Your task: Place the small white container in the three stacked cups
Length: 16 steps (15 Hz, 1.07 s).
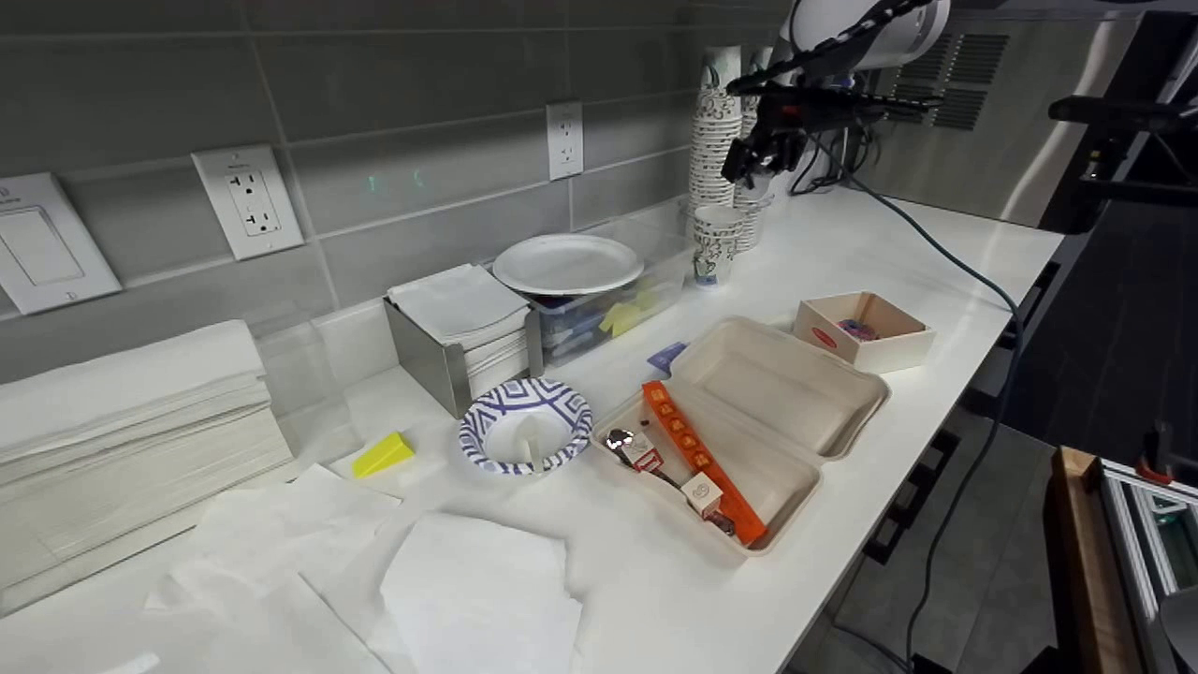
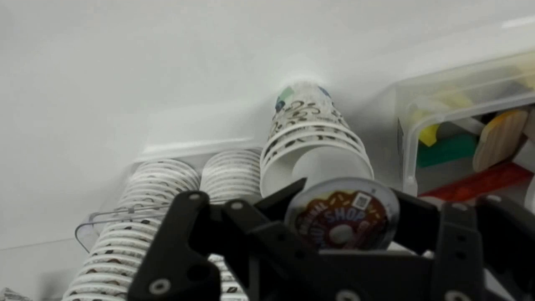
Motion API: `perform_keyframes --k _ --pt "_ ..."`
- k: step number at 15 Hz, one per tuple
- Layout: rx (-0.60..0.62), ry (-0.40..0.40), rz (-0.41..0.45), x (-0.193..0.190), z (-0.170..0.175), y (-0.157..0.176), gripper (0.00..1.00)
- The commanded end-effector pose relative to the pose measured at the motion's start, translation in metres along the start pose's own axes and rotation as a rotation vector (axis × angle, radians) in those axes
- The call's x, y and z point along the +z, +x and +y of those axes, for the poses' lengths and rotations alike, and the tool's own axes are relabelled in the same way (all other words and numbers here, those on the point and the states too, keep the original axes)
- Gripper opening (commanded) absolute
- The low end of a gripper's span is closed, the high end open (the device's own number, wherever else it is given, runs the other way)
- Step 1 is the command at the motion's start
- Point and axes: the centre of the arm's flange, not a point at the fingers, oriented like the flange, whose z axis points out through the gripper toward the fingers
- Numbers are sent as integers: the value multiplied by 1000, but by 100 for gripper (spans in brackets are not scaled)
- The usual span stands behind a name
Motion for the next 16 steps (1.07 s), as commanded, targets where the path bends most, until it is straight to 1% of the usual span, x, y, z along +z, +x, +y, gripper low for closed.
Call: perform_keyframes --k 1,3,4,5,6,7,8,11,12,14,16 --pt "20 20 85 30 -4 21 7" --pt "29 23 99 45 -3 26 7" --pt "31 20 93 52 -3 26 54" --pt "33 18 86 55 -3 24 54" --pt "32 10 84 56 -3 23 60" --pt "28 7 82 55 -3 22 67" --pt "19 2 72 50 -4 18 76" --pt "19 -4 10 28 -4 4 98" --pt "18 -12 -8 21 -5 0 100" --pt "23 -34 -61 0 -6 -14 100" --pt "-1 -46 -187 -19 -6 -32 100"
